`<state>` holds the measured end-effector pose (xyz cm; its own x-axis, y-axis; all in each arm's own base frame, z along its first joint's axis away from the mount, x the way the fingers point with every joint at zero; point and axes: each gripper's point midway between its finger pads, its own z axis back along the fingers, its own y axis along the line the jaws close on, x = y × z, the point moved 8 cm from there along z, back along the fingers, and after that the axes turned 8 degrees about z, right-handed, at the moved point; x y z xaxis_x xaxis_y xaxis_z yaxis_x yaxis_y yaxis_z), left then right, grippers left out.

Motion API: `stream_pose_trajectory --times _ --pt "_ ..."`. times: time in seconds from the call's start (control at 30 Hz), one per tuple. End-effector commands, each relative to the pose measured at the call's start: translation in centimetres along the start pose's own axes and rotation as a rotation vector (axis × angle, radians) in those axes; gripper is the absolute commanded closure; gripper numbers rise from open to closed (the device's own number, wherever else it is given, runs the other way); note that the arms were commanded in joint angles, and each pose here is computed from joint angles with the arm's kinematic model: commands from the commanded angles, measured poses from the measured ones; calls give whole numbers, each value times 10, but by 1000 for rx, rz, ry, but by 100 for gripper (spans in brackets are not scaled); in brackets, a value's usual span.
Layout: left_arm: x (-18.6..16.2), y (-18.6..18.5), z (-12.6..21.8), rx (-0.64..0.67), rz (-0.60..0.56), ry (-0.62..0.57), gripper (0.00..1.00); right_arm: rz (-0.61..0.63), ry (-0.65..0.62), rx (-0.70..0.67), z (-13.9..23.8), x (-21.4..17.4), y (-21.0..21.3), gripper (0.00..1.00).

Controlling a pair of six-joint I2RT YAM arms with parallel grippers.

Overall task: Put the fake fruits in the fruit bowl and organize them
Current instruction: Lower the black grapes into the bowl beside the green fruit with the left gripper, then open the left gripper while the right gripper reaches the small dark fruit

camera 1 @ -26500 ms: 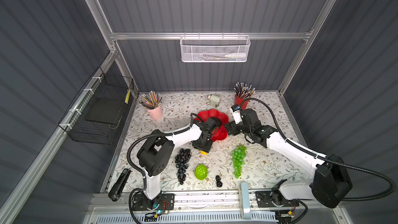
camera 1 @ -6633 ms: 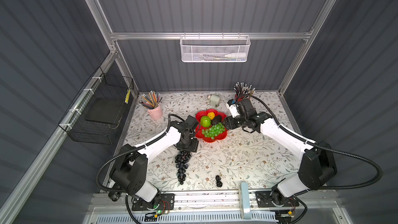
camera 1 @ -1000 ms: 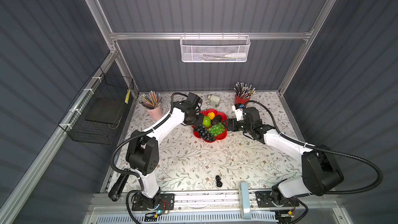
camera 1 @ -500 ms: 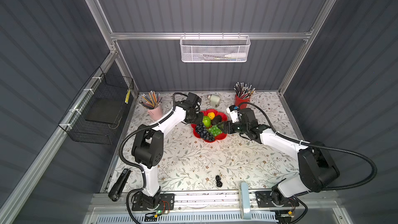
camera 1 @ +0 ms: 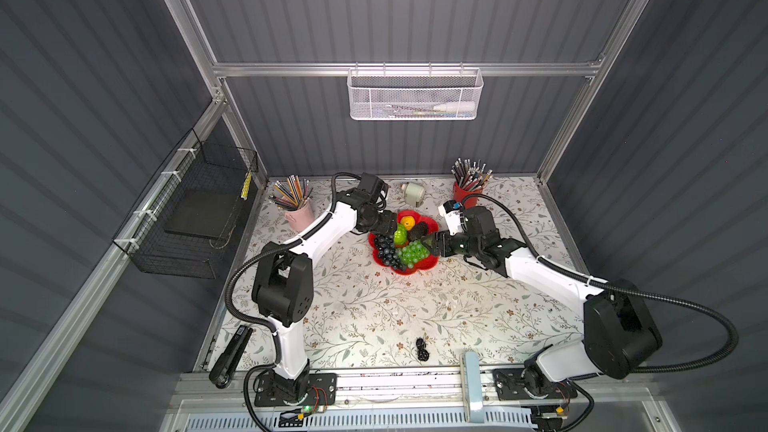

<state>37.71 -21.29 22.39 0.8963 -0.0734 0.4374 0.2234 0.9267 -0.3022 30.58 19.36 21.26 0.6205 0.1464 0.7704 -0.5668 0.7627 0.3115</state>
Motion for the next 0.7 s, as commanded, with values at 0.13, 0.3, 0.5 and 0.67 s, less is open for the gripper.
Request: stream_pose_trajectory --times 0.13,0.3,0.5,0.67 --pt "-9 6 63 64 37 -95 0 41 22 -87 33 7 6 26" --pt "-24 9 56 21 87 -96 1 -21 115 -49 45 -16 13 27" --pt "-47 23 36 22 182 -143 6 8 322 -16 53 -67 44 28" --pt "-57 32 44 66 204 -193 7 -28 476 46 61 -117 78 26"
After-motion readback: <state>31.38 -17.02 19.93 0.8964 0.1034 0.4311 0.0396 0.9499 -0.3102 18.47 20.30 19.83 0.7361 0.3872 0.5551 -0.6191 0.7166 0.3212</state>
